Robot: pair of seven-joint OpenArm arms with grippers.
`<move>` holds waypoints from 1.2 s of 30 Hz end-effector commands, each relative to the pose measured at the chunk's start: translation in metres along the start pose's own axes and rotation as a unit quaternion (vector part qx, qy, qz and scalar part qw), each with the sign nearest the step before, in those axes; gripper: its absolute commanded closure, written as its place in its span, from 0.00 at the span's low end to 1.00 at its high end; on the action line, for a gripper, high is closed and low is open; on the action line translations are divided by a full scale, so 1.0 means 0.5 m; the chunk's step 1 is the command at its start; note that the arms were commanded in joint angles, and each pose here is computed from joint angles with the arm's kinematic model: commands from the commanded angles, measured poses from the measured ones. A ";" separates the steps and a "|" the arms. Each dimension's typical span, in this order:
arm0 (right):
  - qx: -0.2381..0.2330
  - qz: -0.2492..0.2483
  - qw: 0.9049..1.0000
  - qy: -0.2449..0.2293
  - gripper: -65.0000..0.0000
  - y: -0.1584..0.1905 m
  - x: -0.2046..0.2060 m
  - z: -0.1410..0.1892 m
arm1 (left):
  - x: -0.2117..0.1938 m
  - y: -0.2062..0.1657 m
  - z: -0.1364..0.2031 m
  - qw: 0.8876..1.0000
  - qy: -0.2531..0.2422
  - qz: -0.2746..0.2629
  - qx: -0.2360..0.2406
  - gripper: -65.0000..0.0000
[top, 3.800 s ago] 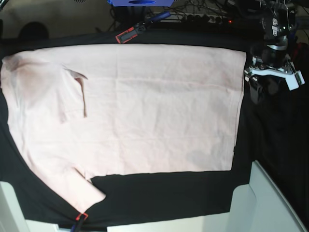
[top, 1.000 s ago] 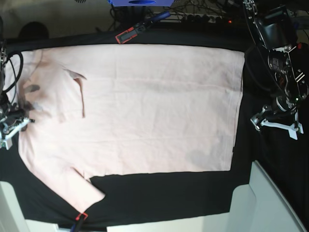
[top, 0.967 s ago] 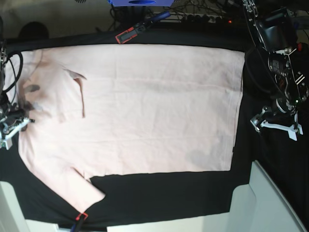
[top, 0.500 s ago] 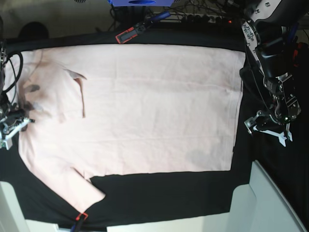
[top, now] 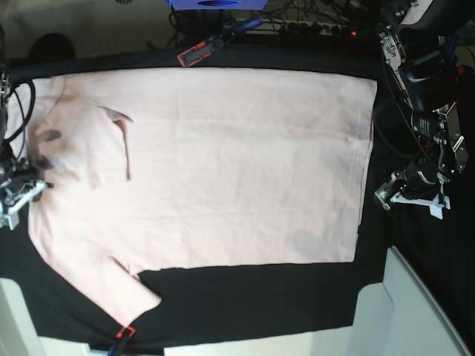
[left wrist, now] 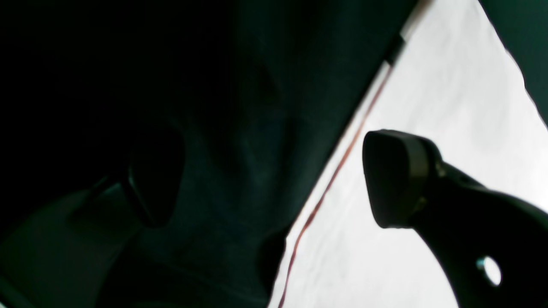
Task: Fold the T-shirt properly
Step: 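Move both grippers along the shirt's sides toward the hem, then grasp the hem edge of the pink T-shirt with both grippers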
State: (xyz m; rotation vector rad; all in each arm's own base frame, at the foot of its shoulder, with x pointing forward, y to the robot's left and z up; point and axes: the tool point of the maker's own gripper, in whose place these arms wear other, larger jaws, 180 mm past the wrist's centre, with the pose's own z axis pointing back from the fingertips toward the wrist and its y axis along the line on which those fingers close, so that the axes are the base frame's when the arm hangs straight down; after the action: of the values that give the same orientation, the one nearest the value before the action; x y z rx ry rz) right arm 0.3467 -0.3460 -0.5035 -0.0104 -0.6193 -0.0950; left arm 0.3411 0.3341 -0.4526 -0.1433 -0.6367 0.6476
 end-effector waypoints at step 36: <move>-0.010 0.011 1.000 0.024 0.99 -0.019 -0.012 0.006 | -0.025 -0.107 -0.100 0.999 0.013 -0.038 0.002 0.03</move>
State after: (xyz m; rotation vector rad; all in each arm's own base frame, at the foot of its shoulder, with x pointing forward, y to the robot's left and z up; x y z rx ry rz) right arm 0.3468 -0.3465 -0.5029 -0.0099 -0.6201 -0.0934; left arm 0.3933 0.2953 -0.4787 -0.1012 -0.6546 0.5727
